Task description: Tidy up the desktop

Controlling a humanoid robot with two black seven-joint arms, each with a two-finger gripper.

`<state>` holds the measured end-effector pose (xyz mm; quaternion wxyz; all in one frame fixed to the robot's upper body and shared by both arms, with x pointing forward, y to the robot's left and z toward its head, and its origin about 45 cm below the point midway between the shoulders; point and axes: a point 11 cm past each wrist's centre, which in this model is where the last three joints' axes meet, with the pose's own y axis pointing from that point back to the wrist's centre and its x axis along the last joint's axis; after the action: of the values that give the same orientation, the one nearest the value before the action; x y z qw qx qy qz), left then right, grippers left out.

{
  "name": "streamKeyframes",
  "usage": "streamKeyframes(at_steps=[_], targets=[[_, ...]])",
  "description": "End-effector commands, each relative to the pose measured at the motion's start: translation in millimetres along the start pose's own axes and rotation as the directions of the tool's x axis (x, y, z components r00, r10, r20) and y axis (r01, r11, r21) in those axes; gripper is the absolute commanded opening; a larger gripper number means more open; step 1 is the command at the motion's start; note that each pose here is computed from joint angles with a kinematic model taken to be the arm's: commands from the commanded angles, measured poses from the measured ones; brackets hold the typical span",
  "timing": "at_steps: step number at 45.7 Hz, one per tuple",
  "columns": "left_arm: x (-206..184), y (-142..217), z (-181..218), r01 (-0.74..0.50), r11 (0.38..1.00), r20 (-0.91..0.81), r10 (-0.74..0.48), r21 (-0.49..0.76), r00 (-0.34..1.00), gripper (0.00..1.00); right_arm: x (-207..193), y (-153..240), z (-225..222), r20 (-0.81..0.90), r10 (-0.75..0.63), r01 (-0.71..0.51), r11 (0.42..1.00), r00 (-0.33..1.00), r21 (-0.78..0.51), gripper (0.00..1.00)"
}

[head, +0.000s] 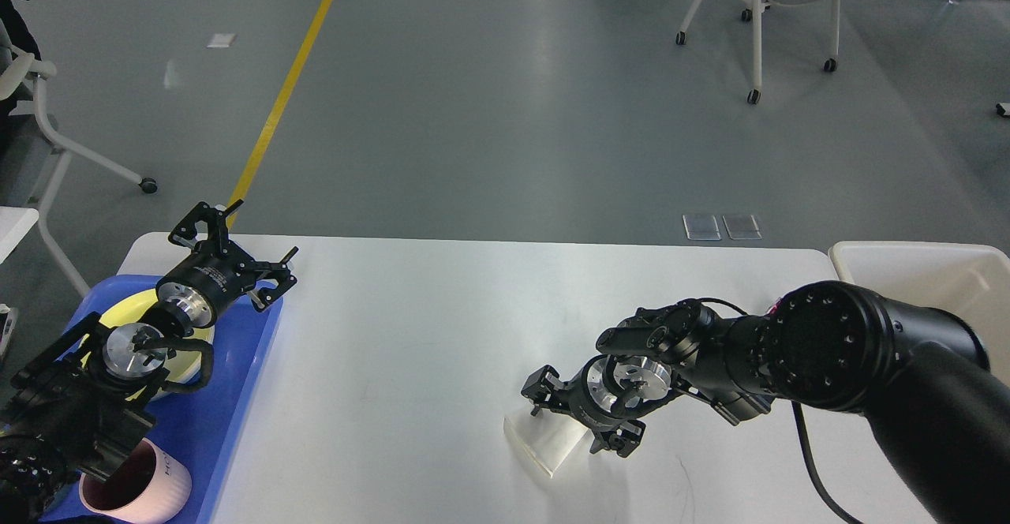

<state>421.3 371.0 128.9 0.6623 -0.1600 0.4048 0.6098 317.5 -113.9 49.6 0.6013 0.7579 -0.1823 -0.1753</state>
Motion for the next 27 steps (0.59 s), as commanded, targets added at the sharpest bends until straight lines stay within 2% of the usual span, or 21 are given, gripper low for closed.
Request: streamKeyframes(at_steps=[1,2,5,7,8,9,10,12,27], targets=[[0,0,0,0.0,1.0,0.0,0.0,0.0,1.0,1.0,-1,0,-4,0.038,-0.006,0.005,1.0,0.999,0.021,0.96],[0,0,0,0.0,1.0,0.0,0.0,0.0,1.0,1.0,-1,0,-4,0.039,-0.007,0.006,1.0,0.999,0.022,0.91],[0,0,0,0.0,1.0,0.0,0.0,0.0,1.0,1.0,1,1,-6,0.04,-0.001,0.0,1.0,0.999,0.029,0.5],[0,0,0,0.0,1.0,0.0,0.0,0.0,1.0,1.0,2,2,-7,0.041,0.005,-0.007,1.0,0.999,0.03,0.37],[0,0,0,0.0,1.0,0.0,0.0,0.0,1.0,1.0,3,2,-7,0.037,0.01,-0.011,0.999,0.999,0.031,0.26],[0,0,0,0.0,1.0,0.0,0.0,0.0,1.0,1.0,3,1,-7,0.03,0.021,-0.022,0.999,0.999,0.029,0.1],[0,0,0,0.0,1.0,0.0,0.0,0.0,1.0,1.0,4,1,-7,0.031,0.03,-0.031,0.999,0.999,0.028,0.04],[0,0,0,0.0,1.0,0.0,0.0,0.0,1.0,1.0,6,2,-8,0.032,0.04,-0.041,0.999,0.999,0.028,0.0],[0,0,0,0.0,1.0,0.0,0.0,0.0,1.0,1.0,6,8,-16,-0.045,0.079,-0.078,0.997,0.996,0.023,0.0]])
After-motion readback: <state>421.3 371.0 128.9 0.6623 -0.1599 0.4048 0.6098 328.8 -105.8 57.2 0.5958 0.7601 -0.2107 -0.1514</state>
